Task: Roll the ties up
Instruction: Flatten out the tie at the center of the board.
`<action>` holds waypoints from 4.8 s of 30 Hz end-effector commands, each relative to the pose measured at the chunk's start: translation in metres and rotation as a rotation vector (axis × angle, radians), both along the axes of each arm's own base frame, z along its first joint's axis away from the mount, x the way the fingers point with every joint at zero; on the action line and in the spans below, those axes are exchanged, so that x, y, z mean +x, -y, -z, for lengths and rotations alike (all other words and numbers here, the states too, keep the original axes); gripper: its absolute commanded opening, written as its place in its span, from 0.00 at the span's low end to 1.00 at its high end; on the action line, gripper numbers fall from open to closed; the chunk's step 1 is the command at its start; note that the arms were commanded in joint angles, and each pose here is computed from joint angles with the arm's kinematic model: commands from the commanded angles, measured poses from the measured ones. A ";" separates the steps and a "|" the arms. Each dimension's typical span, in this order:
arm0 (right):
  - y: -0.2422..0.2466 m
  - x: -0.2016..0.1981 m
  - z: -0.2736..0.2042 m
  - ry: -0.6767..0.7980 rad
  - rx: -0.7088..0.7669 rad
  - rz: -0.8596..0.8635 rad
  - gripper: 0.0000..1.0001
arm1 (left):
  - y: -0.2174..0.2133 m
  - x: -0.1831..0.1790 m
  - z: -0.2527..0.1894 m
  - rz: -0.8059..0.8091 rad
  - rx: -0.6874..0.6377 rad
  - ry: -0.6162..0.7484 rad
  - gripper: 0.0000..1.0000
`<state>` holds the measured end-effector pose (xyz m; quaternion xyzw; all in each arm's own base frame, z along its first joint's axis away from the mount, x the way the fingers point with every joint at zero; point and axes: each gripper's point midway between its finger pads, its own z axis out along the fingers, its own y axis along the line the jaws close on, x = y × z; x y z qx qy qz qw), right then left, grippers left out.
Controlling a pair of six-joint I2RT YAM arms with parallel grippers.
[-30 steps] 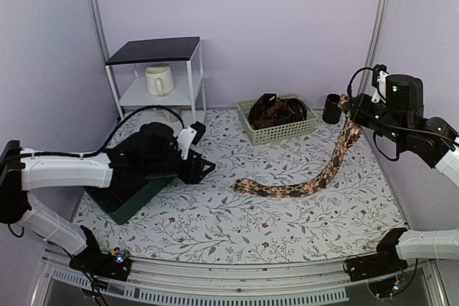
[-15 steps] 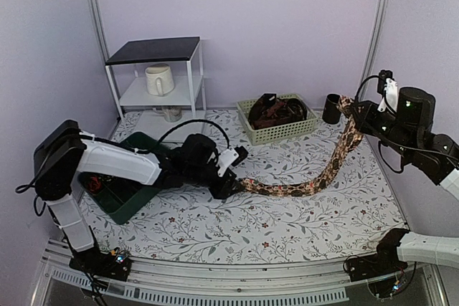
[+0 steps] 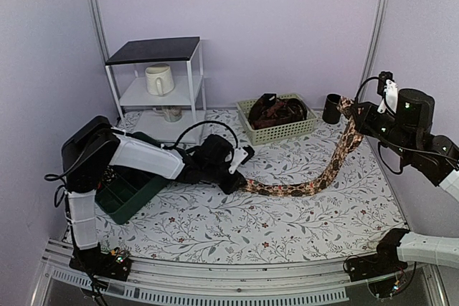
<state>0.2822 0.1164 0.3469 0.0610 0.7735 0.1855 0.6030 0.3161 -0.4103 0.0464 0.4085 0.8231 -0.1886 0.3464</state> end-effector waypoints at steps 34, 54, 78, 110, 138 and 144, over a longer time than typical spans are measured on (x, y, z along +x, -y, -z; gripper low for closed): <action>0.071 0.048 0.199 -0.605 -0.049 0.363 0.58 | -0.147 -0.044 -0.020 -0.404 0.107 -0.171 0.00; 0.068 0.065 0.263 -0.743 0.046 0.374 0.47 | -0.254 -0.038 -0.110 -0.670 0.048 -0.010 0.00; 0.001 0.083 0.315 -1.151 0.414 0.402 0.56 | -0.204 -0.086 -0.182 -0.168 -0.276 0.214 0.00; 0.053 0.098 0.275 -0.567 0.385 0.131 0.05 | -0.090 -0.177 -0.133 0.698 -0.057 0.544 0.00; 0.114 0.049 0.317 -0.698 0.405 0.471 0.02 | -0.099 -0.357 -0.052 1.270 0.035 0.242 0.00; 0.105 0.083 0.303 -0.618 0.474 0.413 0.01 | -0.096 -0.335 -0.050 1.253 0.145 0.410 0.00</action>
